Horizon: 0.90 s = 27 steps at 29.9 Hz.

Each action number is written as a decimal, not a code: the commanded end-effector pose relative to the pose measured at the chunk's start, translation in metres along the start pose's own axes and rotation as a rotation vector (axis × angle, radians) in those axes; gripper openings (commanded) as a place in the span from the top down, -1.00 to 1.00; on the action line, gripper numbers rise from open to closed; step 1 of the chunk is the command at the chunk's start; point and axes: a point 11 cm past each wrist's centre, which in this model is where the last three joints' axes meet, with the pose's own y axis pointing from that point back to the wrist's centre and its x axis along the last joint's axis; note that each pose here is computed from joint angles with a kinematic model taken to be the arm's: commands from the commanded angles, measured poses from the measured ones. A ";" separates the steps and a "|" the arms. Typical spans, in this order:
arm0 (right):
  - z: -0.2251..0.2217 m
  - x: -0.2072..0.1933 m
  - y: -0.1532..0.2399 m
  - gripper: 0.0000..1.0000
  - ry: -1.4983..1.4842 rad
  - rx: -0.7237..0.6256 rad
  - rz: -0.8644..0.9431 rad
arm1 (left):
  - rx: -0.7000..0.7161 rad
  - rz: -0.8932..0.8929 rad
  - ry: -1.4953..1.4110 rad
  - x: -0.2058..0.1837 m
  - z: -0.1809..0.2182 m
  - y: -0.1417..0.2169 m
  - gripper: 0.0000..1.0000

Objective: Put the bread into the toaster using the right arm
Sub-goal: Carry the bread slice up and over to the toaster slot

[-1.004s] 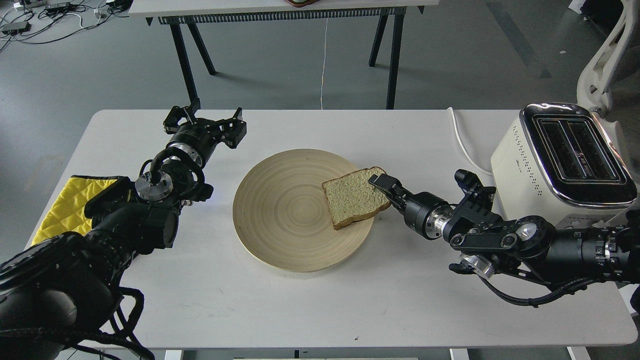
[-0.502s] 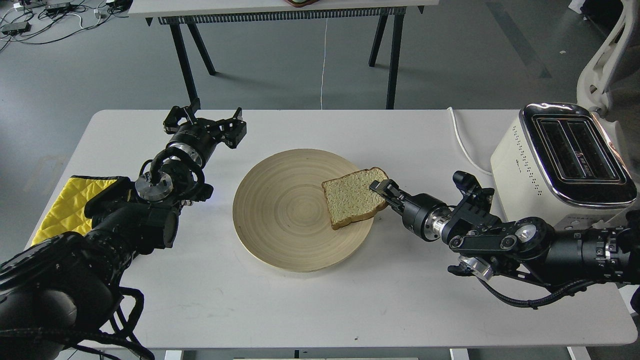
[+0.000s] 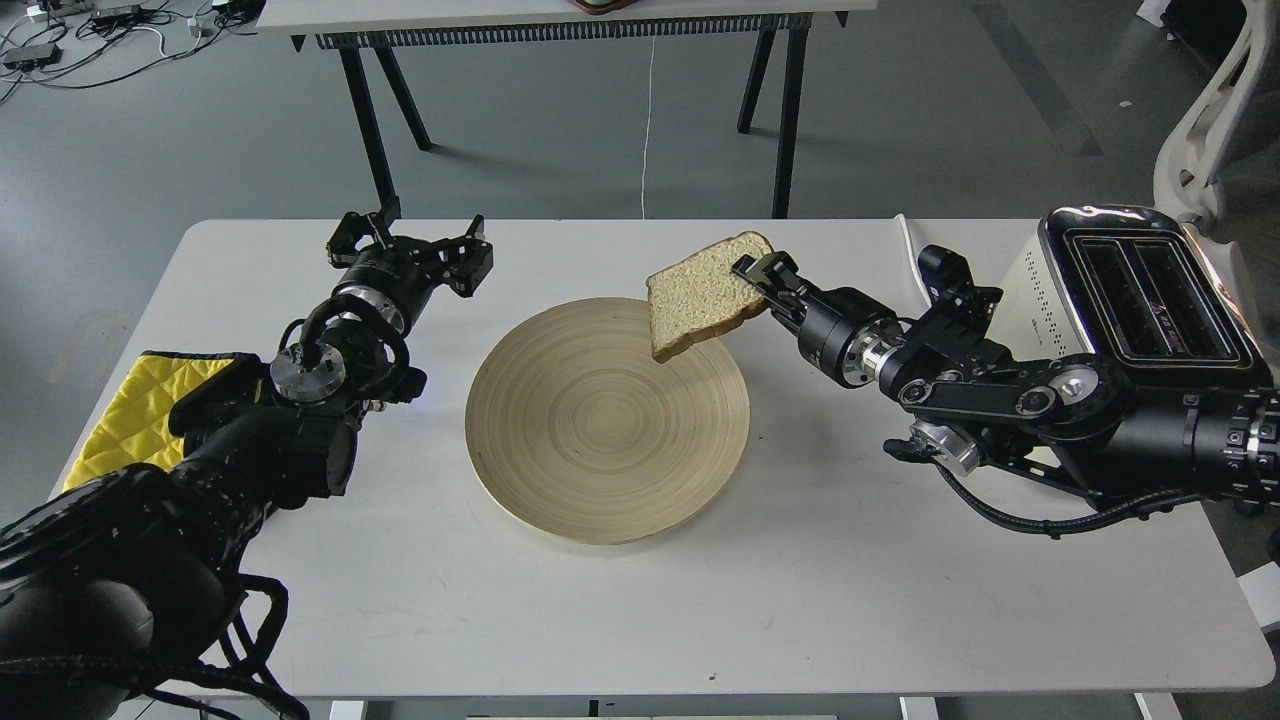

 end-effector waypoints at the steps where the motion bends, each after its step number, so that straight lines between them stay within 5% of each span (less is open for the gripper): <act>1: -0.038 0.072 0.016 0.92 0.074 0.051 0.136 | 0.000 0.000 0.000 0.000 0.000 0.000 -1.00; 7: -0.093 0.175 0.073 0.92 0.267 0.076 0.287 | 0.000 0.000 0.000 0.000 0.000 0.000 -1.00; 11: -0.092 0.218 0.111 0.92 0.474 -0.013 0.326 | 0.000 0.000 0.000 0.000 0.000 0.000 -1.00; 21: -0.011 0.251 0.190 0.92 0.745 -0.367 0.274 | 0.000 0.000 0.000 0.000 0.000 0.000 -1.00; 27: 0.015 0.233 0.210 0.92 0.740 -0.448 0.210 | -0.001 0.000 0.001 0.000 0.000 0.000 -1.00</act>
